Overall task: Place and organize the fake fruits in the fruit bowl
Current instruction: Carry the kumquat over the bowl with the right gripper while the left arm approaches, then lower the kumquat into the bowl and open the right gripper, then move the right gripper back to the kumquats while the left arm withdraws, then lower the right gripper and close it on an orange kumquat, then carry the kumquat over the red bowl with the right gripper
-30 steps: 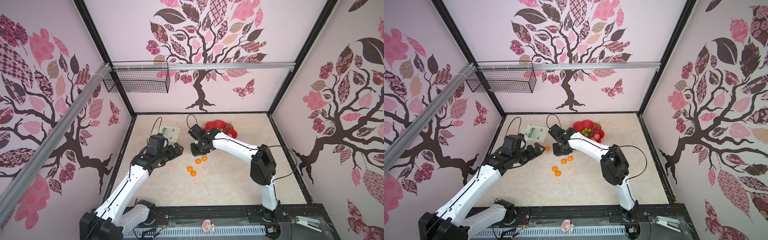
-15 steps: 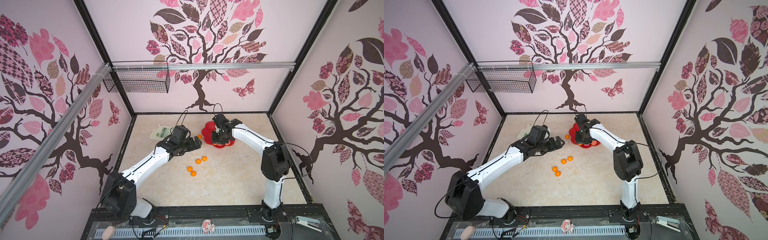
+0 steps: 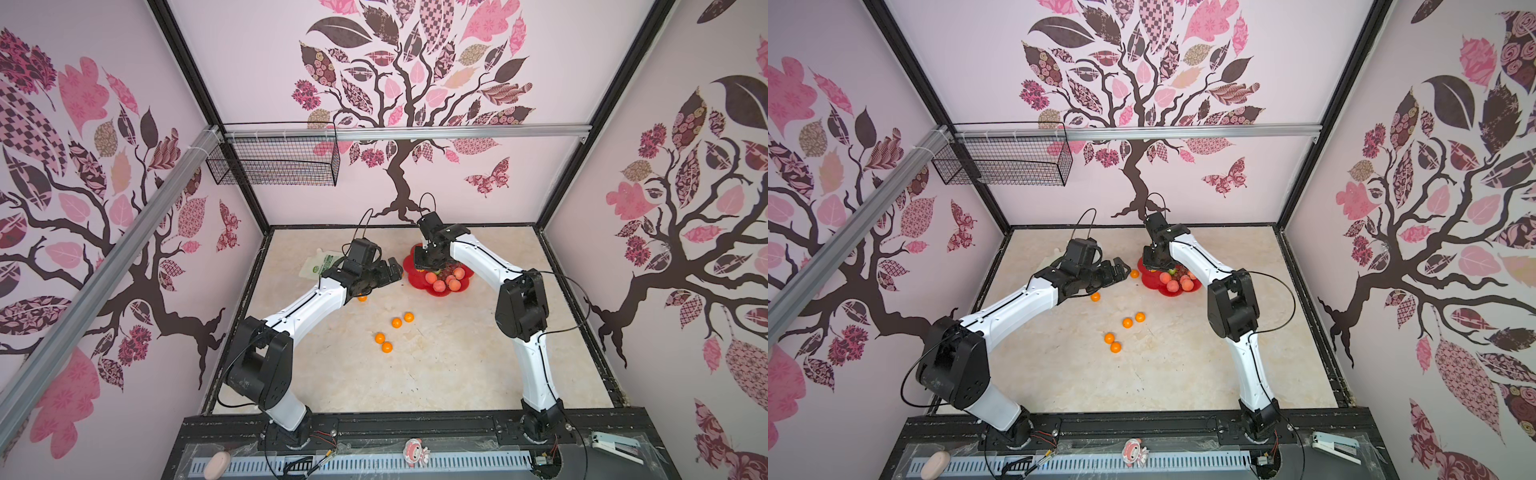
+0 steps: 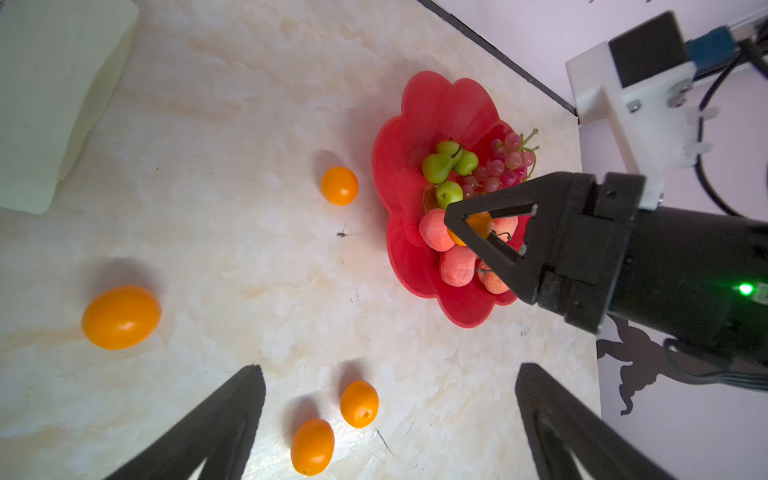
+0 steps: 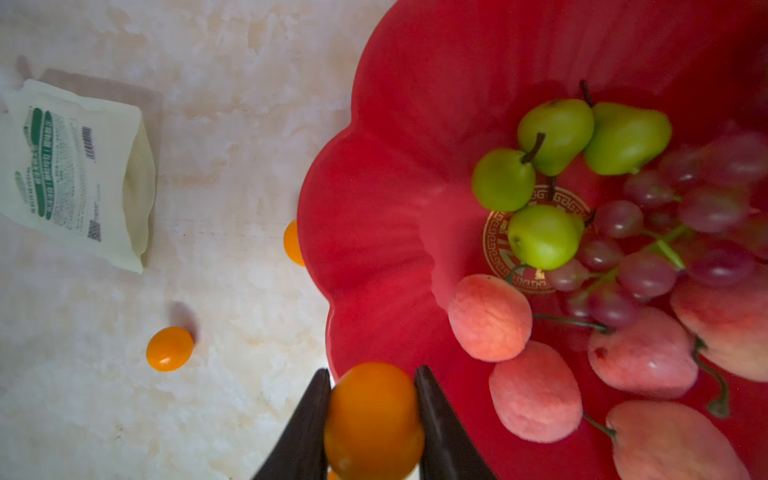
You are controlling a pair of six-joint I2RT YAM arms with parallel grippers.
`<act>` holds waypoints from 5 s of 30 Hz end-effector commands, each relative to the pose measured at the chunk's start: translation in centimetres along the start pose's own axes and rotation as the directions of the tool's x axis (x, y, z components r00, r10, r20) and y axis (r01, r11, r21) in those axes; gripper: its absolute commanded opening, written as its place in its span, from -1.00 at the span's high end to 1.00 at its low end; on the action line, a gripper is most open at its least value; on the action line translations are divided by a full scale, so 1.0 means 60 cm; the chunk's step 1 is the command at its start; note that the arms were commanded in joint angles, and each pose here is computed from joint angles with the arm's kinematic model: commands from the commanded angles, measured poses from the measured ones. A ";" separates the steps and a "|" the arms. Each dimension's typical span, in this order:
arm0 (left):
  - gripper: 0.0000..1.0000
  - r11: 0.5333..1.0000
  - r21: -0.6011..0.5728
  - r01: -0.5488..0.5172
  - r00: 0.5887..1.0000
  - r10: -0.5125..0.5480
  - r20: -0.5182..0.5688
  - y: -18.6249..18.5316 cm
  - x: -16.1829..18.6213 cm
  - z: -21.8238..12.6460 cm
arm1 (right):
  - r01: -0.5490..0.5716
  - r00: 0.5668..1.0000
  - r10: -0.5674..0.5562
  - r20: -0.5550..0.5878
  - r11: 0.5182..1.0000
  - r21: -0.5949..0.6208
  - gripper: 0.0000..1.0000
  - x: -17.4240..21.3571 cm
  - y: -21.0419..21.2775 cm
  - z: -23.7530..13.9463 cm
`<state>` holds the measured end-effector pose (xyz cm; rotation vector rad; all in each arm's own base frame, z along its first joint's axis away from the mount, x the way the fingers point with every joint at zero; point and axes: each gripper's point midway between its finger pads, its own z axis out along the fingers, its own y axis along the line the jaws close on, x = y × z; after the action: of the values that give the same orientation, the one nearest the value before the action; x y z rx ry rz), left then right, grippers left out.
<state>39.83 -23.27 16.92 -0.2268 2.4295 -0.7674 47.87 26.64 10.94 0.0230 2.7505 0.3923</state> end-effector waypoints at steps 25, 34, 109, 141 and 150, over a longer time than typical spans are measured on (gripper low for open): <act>-0.96 0.999 0.041 -0.010 1.000 0.011 -0.019 -0.001 -0.008 0.026 | 0.011 0.997 -0.005 -0.080 0.997 0.073 0.25 -0.002 -0.028 0.131; -0.97 0.999 0.039 -0.008 1.000 0.009 -0.024 0.002 -0.003 0.025 | 0.017 0.998 -0.012 -0.065 0.997 0.079 0.16 -0.012 -0.026 0.119; -0.97 1.000 -0.011 0.029 0.998 -0.029 -0.057 0.083 0.180 -0.114 | 0.267 0.930 -0.244 -0.274 0.962 0.049 0.09 0.285 0.046 0.052; -0.96 0.999 0.024 -0.041 0.998 0.042 -0.052 0.063 0.162 -0.120 | 0.248 0.939 -0.224 -0.262 0.967 0.062 0.27 0.278 0.045 0.025; -0.96 0.996 0.049 -0.073 0.996 0.075 -0.040 0.038 0.140 -0.118 | 0.218 0.962 -0.208 -0.177 0.975 0.038 0.30 0.250 0.052 -0.041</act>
<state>27.49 -19.91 13.78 -0.1480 2.5084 -0.7727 32.45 30.26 4.18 -0.3451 2.9751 0.2121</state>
